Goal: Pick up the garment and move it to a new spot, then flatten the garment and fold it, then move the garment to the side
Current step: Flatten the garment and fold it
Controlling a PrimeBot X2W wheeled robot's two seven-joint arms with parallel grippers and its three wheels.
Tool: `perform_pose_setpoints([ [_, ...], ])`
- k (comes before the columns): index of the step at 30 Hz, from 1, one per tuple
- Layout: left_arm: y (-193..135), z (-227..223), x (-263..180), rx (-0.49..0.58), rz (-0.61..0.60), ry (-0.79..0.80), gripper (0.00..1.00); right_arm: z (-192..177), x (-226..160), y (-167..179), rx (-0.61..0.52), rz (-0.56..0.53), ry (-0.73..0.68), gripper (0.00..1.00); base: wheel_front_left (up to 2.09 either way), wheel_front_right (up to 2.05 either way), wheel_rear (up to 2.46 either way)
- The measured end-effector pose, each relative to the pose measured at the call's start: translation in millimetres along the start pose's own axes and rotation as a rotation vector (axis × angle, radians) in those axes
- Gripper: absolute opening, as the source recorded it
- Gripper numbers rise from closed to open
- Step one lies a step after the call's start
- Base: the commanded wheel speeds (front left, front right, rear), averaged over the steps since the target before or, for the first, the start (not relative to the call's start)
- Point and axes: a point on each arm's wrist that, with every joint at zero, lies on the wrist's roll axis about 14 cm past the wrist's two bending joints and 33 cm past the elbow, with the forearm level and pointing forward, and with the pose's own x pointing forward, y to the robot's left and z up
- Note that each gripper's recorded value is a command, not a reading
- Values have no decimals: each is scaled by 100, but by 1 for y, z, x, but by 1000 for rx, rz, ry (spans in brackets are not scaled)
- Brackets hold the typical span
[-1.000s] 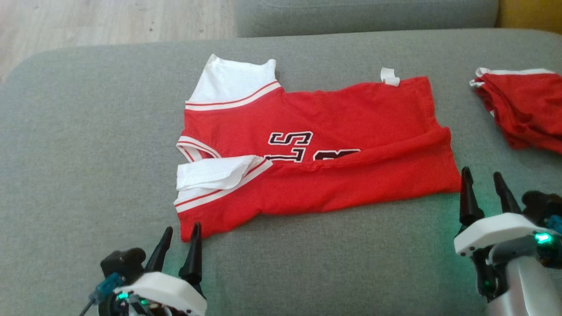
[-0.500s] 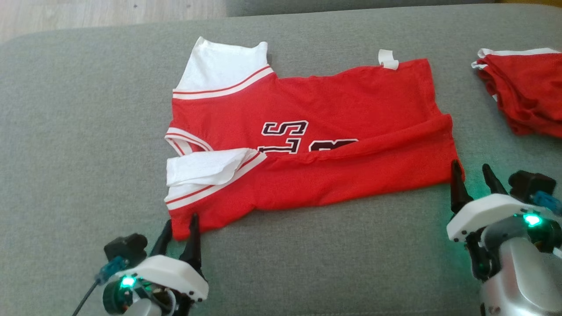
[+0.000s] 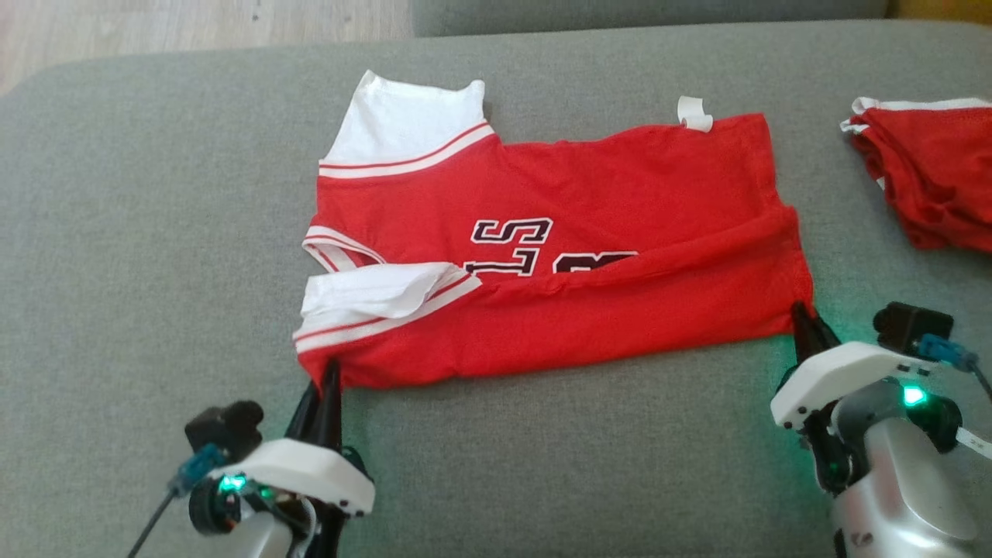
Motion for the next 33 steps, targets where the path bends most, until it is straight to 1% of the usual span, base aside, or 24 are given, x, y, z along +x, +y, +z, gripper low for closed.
perform_pose_setpoints([
  [4,-13,27,0,20,-44,-79,0,16,-4,3,52,11,-55,0,0,0,0],
  [8,-27,60,-8,76,-96,-174,0,44,-9,3,113,20,-132,0,0,0,0],
  [10,-34,77,-14,97,-118,-210,0,56,-13,3,123,28,-155,0,0,0,0],
  [12,-40,88,-20,120,-139,-226,0,66,-17,4,123,33,-174,0,0,0,0],
  [14,-41,88,-28,141,-144,-212,0,68,-22,3,130,37,-175,0,0,0,0],
  [16,-37,75,-36,150,-133,-160,0,56,-28,-1,134,30,-145,0,0,0,0],
  [20,-22,35,-57,128,-87,-28,0,4,-47,-16,151,-6,-27,0,0,0,0],
  [22,-15,22,-64,109,-64,12,0,-17,-56,-22,165,-23,16,0,0,0,0],
  [25,-11,10,-67,75,-47,48,0,-30,-64,-25,175,-29,41,0,0,0,0],
  [26,-9,7,-67,76,-41,58,0,-31,-66,-25,176,-30,40,18,0,0,0],
  [27,-7,4,-66,76,-35,69,7,-32,-67,-25,176,-31,39,38,0,0,0],
  [28,-4,0,-65,67,-28,82,42,-32,-67,-25,176,-31,37,100,0,0,0],
  [29,-2,-4,-64,64,-22,94,83,-30,-68,-26,176,-33,26,100,0,0,0],
  [30,1,-8,-64,67,-14,106,100,-28,-69,-27,177,-34,17,100,0,0,0],
  [33,3,-11,-62,71,-12,116,100,-24,-72,-31,175,-46,-10,100,0,0,0],
])
